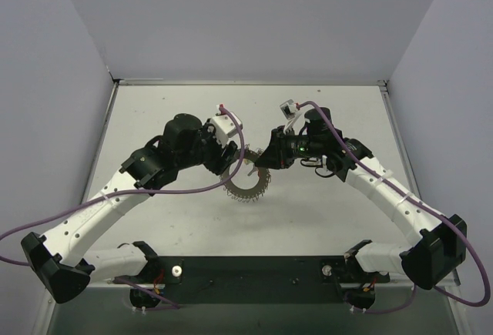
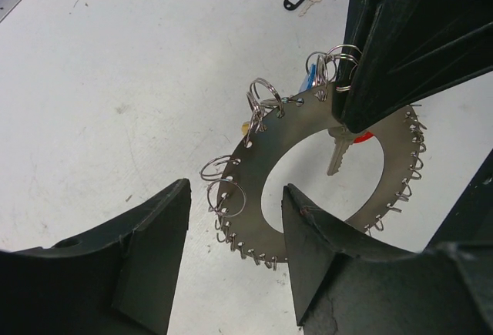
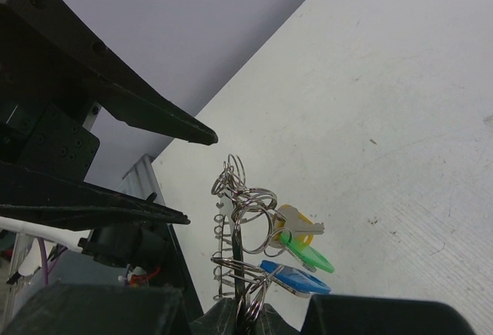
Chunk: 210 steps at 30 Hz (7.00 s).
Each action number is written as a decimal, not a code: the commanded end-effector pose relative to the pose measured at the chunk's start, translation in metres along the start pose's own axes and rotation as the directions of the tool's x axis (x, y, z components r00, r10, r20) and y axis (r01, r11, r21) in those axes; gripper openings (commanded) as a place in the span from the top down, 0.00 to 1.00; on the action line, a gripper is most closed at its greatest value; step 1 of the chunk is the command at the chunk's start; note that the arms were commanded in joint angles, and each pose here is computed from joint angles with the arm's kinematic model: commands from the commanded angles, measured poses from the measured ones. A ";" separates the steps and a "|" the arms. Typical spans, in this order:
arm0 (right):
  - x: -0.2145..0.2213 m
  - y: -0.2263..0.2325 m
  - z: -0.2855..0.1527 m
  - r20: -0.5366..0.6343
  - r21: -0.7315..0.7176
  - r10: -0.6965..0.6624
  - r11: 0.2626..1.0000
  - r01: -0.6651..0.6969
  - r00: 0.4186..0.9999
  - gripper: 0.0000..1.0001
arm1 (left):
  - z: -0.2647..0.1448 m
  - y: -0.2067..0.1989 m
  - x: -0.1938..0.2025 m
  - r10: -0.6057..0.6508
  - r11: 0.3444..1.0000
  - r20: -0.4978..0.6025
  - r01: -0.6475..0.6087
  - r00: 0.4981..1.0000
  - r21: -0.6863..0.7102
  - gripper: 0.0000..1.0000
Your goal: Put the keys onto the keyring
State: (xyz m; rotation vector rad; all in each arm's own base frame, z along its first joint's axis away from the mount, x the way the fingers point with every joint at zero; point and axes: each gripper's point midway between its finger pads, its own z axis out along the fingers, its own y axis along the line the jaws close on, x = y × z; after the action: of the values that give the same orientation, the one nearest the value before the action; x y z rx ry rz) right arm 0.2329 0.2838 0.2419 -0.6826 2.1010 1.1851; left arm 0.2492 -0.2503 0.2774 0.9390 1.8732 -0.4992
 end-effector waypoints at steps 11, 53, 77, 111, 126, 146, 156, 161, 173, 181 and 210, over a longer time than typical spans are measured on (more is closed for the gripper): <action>-0.022 0.018 -0.010 0.068 -0.054 -0.061 0.996 0.065 0.996 1.00 | 0.008 0.009 0.006 0.008 0.999 -0.027 -0.009 1.000 -0.037 0.40; -0.016 0.024 -0.012 0.069 -0.102 -0.075 0.991 0.082 0.995 1.00 | -0.002 0.016 -0.005 -0.024 0.999 0.057 0.025 0.998 -0.023 0.44; -0.006 0.040 -0.025 0.096 -0.188 -0.210 0.956 0.225 0.973 1.00 | -0.061 0.009 -0.041 -0.448 0.808 0.177 0.313 0.876 0.499 0.36; -0.006 0.048 -0.026 0.094 -0.239 -0.230 0.939 0.247 0.968 1.00 | -0.029 -0.019 0.005 -0.414 0.727 -0.059 0.369 0.908 0.579 0.56; -0.001 0.045 -0.023 0.079 -0.240 -0.219 0.943 0.231 0.973 1.00 | -0.035 -0.018 -0.007 -0.406 0.738 -0.014 0.337 0.914 0.585 0.83; -0.001 0.029 -0.010 0.040 -0.194 -0.172 0.965 0.177 0.984 1.00 | -0.055 -0.008 -0.029 -0.298 0.857 0.157 0.192 0.942 0.479 1.00; 0.001 0.029 -0.007 0.014 -0.194 -0.157 0.968 0.156 0.988 1.00 | -0.043 -0.011 -0.027 -0.150 0.933 0.161 0.086 0.975 0.348 1.00; 0.003 0.030 -0.005 0.006 -0.210 -0.162 0.964 0.160 0.987 1.00 | -0.037 -0.016 -0.029 -0.117 0.938 0.154 0.059 0.981 0.342 1.00; 0.001 0.024 -0.011 0.044 -0.150 -0.215 0.964 0.219 0.976 0.39 | -0.036 -0.016 -0.028 -0.078 0.951 0.176 0.021 0.981 0.308 1.00; 0.001 0.019 -0.007 0.045 -0.116 -0.233 0.965 0.236 0.972 0.31 | -0.021 -0.010 -0.010 -0.102 0.959 0.114 0.067 0.988 0.276 1.00; 0.040 -0.133 0.086 -0.254 0.475 0.064 0.877 0.068 0.965 0.27 | 0.072 0.102 0.159 -0.755 0.641 -0.075 0.708 0.652 -0.296 0.32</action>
State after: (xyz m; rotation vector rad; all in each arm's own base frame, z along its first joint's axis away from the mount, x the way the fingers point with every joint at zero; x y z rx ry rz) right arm 0.3053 0.2932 0.0980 -0.6924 2.4713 0.5904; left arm 0.3080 -0.1727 0.1057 0.1011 2.4738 -0.5927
